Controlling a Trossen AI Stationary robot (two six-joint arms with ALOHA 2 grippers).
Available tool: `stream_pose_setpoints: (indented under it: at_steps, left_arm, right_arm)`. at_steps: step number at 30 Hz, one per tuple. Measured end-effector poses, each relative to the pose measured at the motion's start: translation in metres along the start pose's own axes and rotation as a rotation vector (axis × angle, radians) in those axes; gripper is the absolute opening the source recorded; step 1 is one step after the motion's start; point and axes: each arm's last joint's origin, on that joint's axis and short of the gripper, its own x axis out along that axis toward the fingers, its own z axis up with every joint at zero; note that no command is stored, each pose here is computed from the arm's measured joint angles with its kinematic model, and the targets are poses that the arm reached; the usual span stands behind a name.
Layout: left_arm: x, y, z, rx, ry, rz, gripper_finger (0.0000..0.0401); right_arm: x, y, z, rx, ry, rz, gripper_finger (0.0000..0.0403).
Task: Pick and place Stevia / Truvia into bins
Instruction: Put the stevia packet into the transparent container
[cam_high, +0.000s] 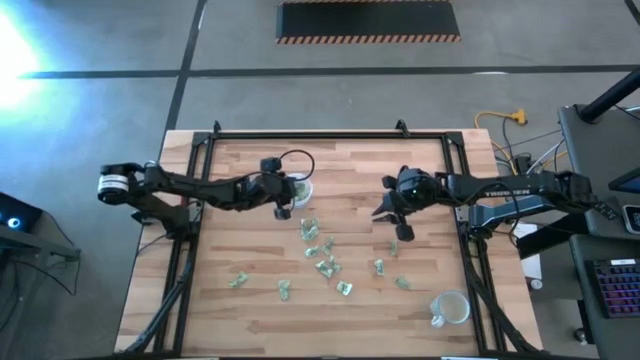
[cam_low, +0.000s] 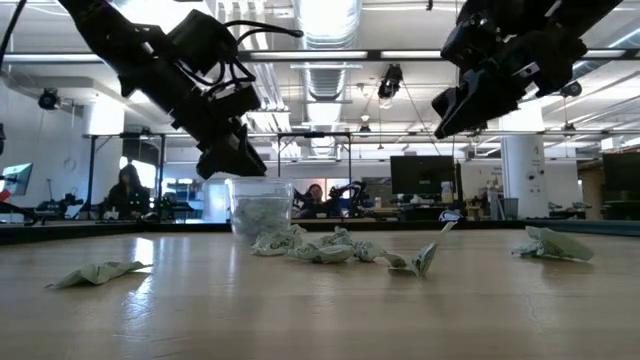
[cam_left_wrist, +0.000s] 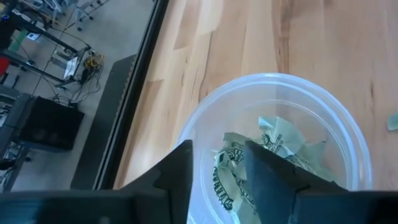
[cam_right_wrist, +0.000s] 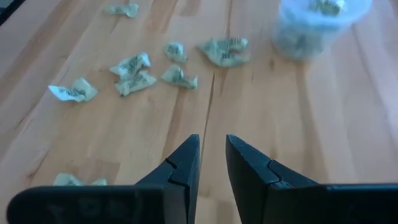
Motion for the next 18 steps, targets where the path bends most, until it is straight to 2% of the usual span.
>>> stream_pose_setpoints:
  at_steps: [11,16,18]
  left_arm:
    - [-0.022,0.001,0.008,-0.033,-0.044,-0.022,0.0144]
    - [-0.033,-0.001,0.01,-0.037,-0.059,-0.044,0.0144]
    - [-0.037,-0.002,0.012,-0.043,-0.079,-0.049,0.0144]
  right_arm:
    - [0.005,0.008,-0.042,0.258,0.237,0.036,0.0068]
    - [0.009,0.017,-0.052,0.289,0.258,0.163,0.0068]
    - [0.01,0.02,-0.056,0.308,0.272,0.174,0.0068]
